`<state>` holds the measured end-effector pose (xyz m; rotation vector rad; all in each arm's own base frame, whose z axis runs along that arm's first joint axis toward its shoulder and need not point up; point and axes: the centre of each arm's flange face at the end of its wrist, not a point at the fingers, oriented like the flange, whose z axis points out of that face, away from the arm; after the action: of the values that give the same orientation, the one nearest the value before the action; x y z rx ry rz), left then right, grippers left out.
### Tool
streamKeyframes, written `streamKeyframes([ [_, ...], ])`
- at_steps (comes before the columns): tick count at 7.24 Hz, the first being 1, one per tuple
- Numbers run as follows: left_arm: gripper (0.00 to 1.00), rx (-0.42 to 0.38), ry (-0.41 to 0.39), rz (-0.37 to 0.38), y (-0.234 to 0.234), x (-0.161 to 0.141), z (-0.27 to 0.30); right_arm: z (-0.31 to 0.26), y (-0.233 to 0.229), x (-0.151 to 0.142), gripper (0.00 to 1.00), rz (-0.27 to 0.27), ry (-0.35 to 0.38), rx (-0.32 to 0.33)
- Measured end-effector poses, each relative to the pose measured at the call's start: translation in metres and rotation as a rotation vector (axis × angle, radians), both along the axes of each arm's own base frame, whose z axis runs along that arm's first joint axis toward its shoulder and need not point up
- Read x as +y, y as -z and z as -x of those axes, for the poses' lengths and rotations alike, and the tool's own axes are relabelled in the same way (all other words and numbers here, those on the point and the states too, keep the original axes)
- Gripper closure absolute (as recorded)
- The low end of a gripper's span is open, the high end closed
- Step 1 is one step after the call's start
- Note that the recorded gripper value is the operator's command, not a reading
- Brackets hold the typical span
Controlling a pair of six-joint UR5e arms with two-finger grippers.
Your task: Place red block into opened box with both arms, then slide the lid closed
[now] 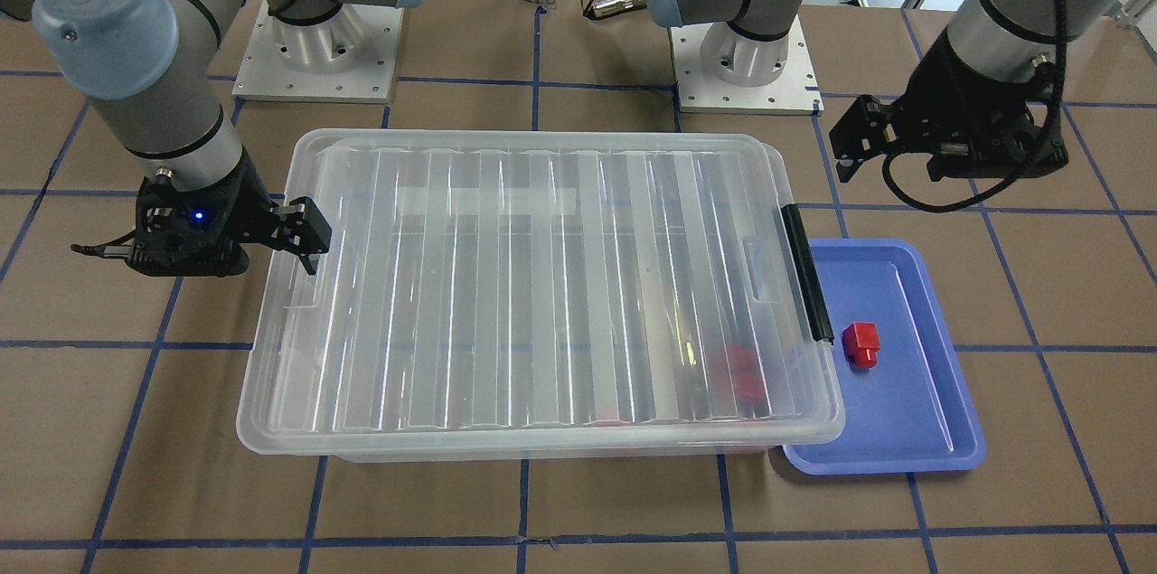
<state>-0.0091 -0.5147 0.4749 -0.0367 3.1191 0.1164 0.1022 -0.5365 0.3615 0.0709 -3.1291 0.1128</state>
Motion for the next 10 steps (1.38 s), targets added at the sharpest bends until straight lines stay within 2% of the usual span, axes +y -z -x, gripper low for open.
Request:
streamKeyframes([
  [3,0.0,0.018,-0.007,-0.015,0.036,-0.02,-0.07,0.003,0.012,-0.006,0.0,-0.007,-0.004,0.006],
  [6,0.0,0.074,-0.006,0.015,0.129,-0.048,-0.085,0.022,0.014,-0.009,0.0,-0.011,-0.001,0.009],
  [8,0.0,0.061,0.044,0.053,0.171,-0.056,-0.089,0.038,0.015,-0.011,0.0,-0.014,-0.012,0.011],
  [10,0.0,0.07,0.089,0.023,0.2,-0.059,-0.092,0.063,0.015,-0.013,0.0,-0.017,-0.015,0.012],
])
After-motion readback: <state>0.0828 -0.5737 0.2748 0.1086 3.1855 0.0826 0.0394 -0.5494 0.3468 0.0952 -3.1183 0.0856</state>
